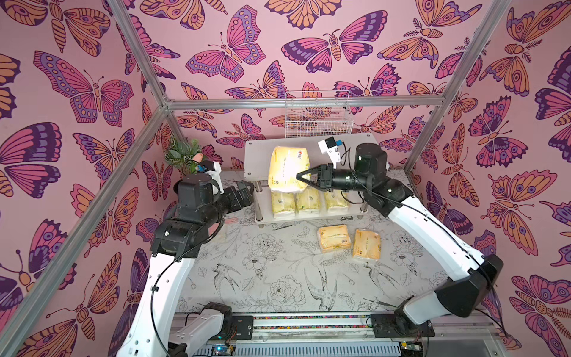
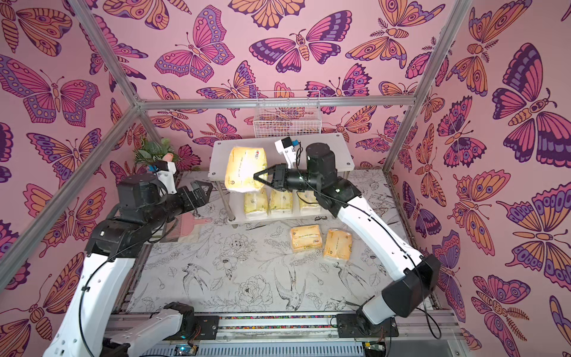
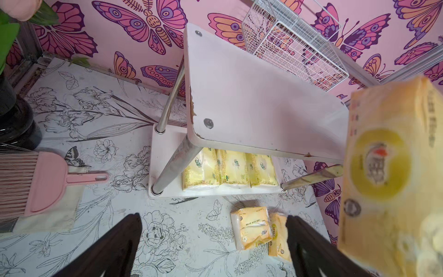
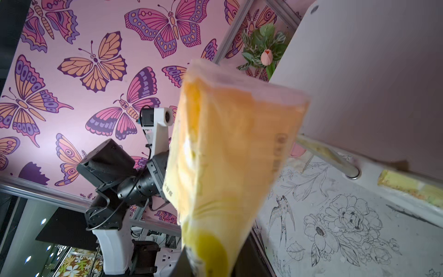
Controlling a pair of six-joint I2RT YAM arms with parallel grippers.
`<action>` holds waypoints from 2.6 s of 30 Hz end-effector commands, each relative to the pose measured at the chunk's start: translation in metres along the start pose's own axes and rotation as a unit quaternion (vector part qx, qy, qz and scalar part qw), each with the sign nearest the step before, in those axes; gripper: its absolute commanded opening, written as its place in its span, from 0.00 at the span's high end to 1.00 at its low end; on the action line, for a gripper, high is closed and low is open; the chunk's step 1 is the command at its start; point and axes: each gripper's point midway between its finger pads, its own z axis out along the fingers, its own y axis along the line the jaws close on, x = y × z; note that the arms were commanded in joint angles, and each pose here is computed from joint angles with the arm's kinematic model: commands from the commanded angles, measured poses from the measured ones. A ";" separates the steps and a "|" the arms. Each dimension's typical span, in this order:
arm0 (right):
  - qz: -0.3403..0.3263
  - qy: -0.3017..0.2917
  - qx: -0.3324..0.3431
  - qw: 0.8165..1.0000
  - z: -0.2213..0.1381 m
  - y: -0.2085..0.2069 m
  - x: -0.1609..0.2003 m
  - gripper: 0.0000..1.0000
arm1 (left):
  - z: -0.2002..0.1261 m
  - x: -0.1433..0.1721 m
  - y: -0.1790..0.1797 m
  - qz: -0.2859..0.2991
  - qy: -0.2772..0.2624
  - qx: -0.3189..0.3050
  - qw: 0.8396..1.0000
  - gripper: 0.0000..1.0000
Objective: Place the tissue boxes on the shelf by color
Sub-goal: Place a box of tissues on the shelf, then adjust the box of tissues on the shelf.
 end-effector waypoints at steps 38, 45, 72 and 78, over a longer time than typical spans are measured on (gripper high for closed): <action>-0.059 -0.037 0.180 0.981 0.010 -0.058 -0.040 0.25 | 0.000 0.027 0.006 -0.010 0.034 0.010 0.999 0.00; -0.042 -0.018 0.134 0.990 0.041 -0.042 -0.025 0.25 | 0.000 0.029 0.008 -0.013 0.035 0.006 0.999 0.00; -0.064 -0.061 0.176 0.980 0.035 -0.056 -0.049 0.23 | 0.000 0.039 0.012 -0.018 0.041 0.009 0.999 0.00; -0.050 -0.096 0.200 0.974 0.024 -0.084 -0.078 0.17 | 0.001 0.041 0.012 -0.023 0.045 0.010 0.999 0.00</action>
